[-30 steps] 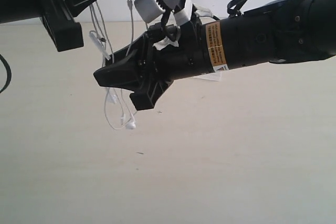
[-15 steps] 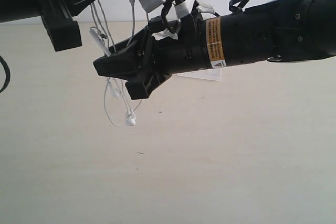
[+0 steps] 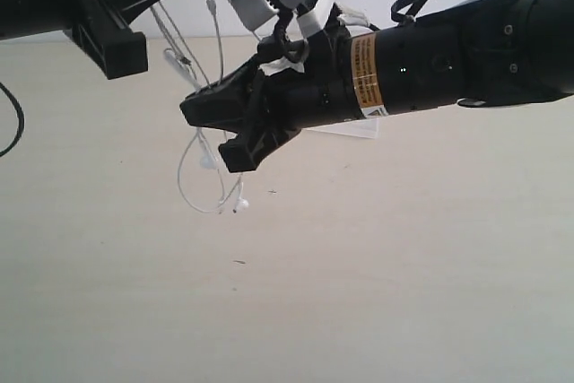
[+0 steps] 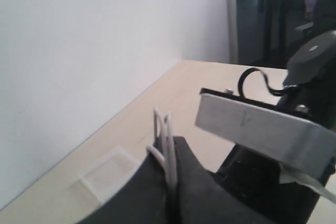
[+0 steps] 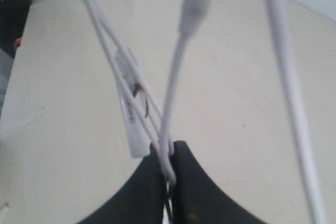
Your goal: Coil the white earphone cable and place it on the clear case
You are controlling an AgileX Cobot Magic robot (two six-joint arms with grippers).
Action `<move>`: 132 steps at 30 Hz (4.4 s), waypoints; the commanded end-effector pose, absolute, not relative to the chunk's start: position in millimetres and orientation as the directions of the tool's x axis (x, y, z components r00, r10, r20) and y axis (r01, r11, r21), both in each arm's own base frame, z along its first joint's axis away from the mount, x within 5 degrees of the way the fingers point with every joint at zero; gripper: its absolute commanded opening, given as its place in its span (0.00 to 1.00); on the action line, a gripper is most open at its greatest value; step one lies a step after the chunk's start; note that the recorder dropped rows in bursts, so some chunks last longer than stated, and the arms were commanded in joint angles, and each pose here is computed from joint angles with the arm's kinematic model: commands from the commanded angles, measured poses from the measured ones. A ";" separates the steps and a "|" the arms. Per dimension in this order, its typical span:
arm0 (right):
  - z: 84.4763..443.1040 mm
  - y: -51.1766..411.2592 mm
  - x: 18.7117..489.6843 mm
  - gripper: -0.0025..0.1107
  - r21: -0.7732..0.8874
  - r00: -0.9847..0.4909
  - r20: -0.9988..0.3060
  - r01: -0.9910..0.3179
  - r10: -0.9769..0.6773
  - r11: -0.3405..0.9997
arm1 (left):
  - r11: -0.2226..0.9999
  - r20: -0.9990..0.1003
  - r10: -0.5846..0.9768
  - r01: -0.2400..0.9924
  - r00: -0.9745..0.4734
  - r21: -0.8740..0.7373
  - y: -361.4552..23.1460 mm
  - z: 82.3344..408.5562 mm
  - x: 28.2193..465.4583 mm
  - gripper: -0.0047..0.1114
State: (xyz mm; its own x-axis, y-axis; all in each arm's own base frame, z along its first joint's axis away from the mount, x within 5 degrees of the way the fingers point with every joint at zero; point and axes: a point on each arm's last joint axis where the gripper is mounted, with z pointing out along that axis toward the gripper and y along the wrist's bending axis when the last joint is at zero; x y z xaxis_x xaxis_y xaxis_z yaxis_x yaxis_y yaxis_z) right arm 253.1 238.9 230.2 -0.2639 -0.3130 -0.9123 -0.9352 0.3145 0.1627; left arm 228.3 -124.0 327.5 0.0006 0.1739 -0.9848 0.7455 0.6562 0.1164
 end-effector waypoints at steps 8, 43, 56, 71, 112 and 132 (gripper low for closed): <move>227.4 228.6 263.3 0.02 0.136 -0.333 -0.866 -0.874 -0.372 0.467 | 0.856 -0.967 0.150 0.517 -0.207 0.022 -102.1 314.0 245.0 0.04; 251.9 200.3 274.0 0.02 -0.016 -0.359 -0.858 -0.696 -0.367 0.718 | 0.854 -0.892 0.144 0.509 -0.428 -0.107 -112.8 253.9 267.6 0.27; 254.3 188.8 284.5 0.02 -0.128 -0.338 -0.858 -0.590 -0.387 0.797 | 0.792 -0.900 0.144 0.593 -0.411 -0.145 -122.4 251.8 266.1 0.75; 260.6 140.1 378.6 0.02 0.288 -0.558 -0.800 -0.031 0.222 0.957 | 0.846 -0.924 0.151 0.530 -0.352 -0.064 -95.6 252.8 277.7 0.04; 144.7 164.9 501.3 0.02 0.155 -0.907 -0.374 0.145 0.194 0.977 | 0.846 -0.984 0.055 0.531 -0.171 -0.045 -89.8 271.3 284.6 0.04; 142.3 164.1 503.1 0.10 0.176 -0.927 -0.338 0.106 0.162 0.979 | 0.834 -0.989 0.021 0.548 -0.144 -0.062 -91.7 275.1 284.1 0.04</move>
